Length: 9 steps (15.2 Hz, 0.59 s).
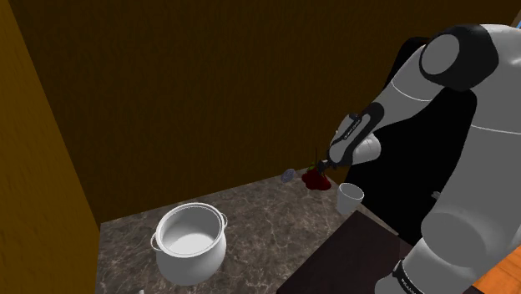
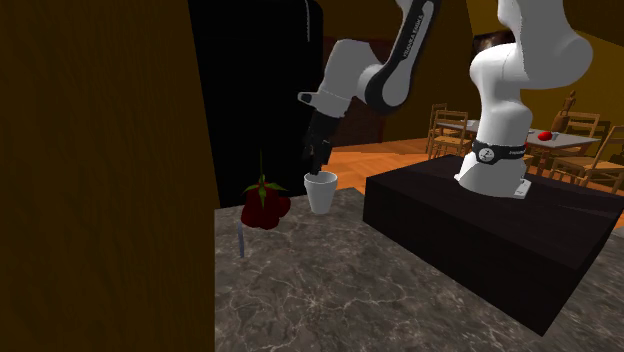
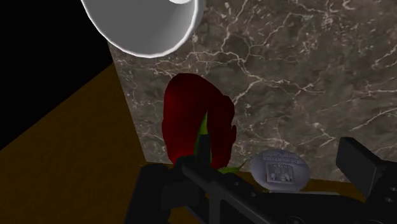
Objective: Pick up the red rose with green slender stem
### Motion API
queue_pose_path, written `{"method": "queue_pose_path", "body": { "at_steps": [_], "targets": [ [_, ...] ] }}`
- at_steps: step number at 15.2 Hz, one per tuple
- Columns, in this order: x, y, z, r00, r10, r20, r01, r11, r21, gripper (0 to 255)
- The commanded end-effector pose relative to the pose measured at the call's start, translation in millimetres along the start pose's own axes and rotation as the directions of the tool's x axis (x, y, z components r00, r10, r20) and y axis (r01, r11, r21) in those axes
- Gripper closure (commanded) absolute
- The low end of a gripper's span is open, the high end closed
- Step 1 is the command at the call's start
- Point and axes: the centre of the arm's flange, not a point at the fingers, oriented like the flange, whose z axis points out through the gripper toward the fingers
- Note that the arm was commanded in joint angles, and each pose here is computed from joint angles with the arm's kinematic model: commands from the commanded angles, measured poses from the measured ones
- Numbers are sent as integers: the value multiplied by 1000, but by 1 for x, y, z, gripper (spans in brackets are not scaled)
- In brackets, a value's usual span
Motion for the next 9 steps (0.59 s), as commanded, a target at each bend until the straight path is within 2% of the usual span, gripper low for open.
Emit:
{"method": "queue_pose_path", "body": {
  "at_steps": [1,7,9],
  "targets": [
    [5,13,20,1000,3,-21,-4,1000,-16,0],
    [25,49,80,997,12,-79,-17,998,-59,0],
    [26,52,91,996,13,-85,-18,998,-63,0]
  ]
}}
